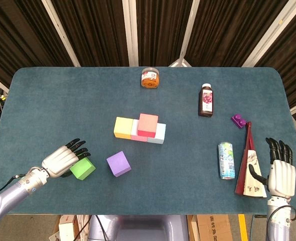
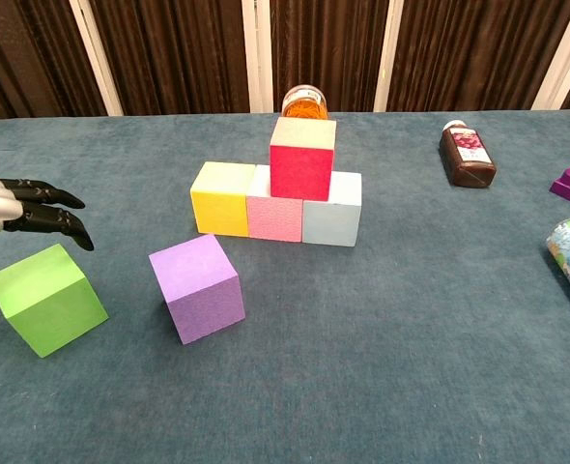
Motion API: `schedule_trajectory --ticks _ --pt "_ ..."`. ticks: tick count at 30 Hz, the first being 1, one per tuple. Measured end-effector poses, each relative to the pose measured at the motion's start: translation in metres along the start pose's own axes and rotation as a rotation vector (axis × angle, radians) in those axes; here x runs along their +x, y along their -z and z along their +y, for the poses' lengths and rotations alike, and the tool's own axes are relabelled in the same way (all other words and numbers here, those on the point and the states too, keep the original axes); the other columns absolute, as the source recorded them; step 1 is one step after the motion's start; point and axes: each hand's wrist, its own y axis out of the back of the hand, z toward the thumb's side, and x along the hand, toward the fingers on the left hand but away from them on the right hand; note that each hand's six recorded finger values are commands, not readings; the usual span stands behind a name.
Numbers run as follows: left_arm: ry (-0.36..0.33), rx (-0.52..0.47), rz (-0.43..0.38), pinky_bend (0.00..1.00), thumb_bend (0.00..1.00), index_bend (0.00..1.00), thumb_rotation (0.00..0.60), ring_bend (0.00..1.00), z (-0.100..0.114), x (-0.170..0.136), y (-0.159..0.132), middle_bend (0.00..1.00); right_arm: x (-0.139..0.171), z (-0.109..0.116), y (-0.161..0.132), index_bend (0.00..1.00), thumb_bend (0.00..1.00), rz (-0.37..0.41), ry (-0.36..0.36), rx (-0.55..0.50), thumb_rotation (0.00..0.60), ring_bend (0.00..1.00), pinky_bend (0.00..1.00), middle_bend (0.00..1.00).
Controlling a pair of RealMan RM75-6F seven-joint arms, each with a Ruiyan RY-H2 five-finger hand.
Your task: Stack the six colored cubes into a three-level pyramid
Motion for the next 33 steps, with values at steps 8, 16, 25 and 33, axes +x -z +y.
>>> schedule_trajectory --ticks 8,16,25,33 --pt "-0.003 -0.012 -0.021 0.0 0.32 0.23 0.6 0.0 -0.001 0.003 -0.006 0.21 -0.001 0.001 0.002 0.13 0.28 -0.016 -0.005 -0.003 0.6 0.0 0.0 0.14" --pt "-0.02 -0.023 -0.024 0.0 0.32 0.26 0.6 0.0 0.0 0.002 -0.008 0.26 0.0 0.001 0.003 0.12 0.28 -0.024 -0.007 -0.008 0.6 0.0 0.0 0.14" --pt "-0.018 -0.02 -0.019 0.0 0.33 0.31 0.6 0.0 -0.001 0.001 -0.007 0.31 -0.001 0.001 0.005 0.13 0.28 -0.039 -0.017 -0.016 0.6 0.0 0.0 0.14" --pt "-0.072 -0.05 -0.002 0.0 0.38 0.33 0.6 0.0 0.016 0.0 -0.004 0.33 -0.001 0.001 0.005 0.12 0.28 -0.045 -0.018 -0.019 0.6 0.0 0.0 0.14"
